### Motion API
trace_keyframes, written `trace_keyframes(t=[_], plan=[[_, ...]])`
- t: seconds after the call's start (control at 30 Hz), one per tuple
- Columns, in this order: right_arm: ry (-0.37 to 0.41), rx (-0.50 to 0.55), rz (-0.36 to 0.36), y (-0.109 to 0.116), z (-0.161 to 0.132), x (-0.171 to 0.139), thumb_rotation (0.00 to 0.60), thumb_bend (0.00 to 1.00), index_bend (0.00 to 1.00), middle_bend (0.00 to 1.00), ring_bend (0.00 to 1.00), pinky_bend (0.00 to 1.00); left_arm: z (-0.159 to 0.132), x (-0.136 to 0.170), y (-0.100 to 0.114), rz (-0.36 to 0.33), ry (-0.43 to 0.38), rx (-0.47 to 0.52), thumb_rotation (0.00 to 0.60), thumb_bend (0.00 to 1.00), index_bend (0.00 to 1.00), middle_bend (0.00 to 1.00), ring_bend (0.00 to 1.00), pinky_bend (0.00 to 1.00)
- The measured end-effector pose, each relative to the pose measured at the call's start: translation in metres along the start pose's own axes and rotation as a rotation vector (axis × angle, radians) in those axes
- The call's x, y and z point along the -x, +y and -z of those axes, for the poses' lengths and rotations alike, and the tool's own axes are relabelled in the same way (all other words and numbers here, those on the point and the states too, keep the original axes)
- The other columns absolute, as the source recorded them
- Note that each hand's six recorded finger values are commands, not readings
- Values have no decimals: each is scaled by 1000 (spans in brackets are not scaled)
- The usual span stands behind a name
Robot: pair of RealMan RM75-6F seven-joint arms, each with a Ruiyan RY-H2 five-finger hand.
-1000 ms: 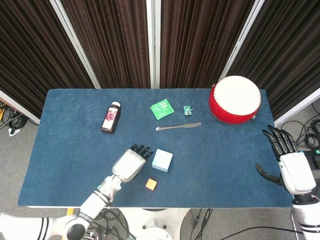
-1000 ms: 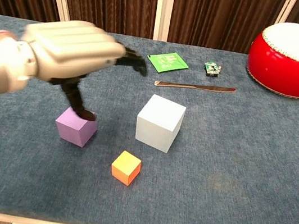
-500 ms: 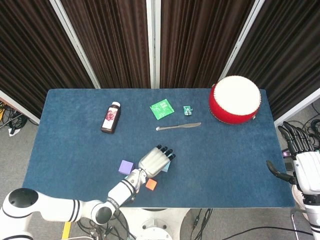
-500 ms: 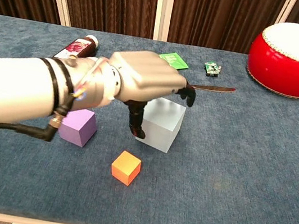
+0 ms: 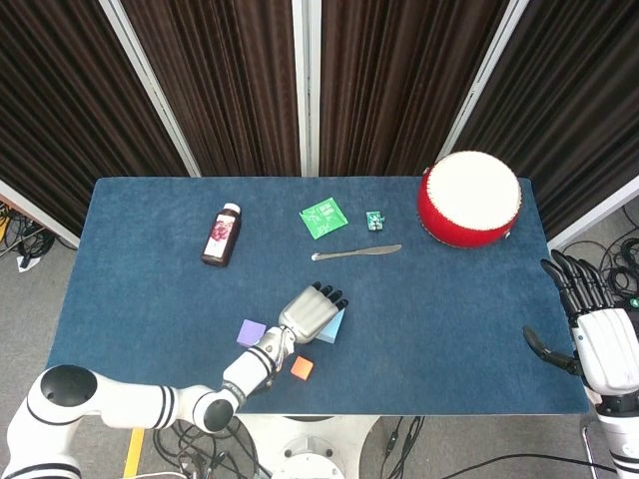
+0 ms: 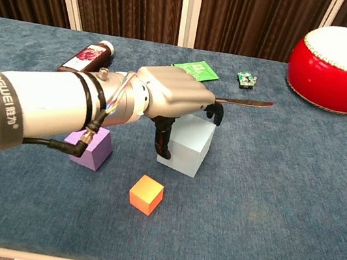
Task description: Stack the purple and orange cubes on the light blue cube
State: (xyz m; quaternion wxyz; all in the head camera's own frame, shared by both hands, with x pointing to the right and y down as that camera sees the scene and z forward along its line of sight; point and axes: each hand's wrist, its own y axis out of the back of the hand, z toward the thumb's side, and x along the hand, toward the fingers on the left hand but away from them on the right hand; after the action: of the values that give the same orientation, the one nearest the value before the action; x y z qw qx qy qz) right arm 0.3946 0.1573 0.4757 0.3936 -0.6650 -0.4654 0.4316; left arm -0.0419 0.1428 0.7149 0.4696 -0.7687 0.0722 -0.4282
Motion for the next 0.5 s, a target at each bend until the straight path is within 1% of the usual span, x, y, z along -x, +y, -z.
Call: trace_keyframes(t=[0.17, 0.33, 0.5], plan=[[17, -5, 0, -2, -5, -1, 600, 214, 0, 4, 0, 0, 5, -2, -3, 2, 20, 10, 600, 178, 360, 377, 288, 345], [12, -5, 2, -2, -4, 1, 600, 215, 0, 5, 0, 0, 8, -3, -5, 2, 35, 25, 600, 217, 437, 443, 349, 401], [11, -5, 4, -2, -4, 1, 600, 215, 0, 5, 0, 0, 12, -4, -3, 6, 52, 53, 600, 238, 461, 459, 366, 421]])
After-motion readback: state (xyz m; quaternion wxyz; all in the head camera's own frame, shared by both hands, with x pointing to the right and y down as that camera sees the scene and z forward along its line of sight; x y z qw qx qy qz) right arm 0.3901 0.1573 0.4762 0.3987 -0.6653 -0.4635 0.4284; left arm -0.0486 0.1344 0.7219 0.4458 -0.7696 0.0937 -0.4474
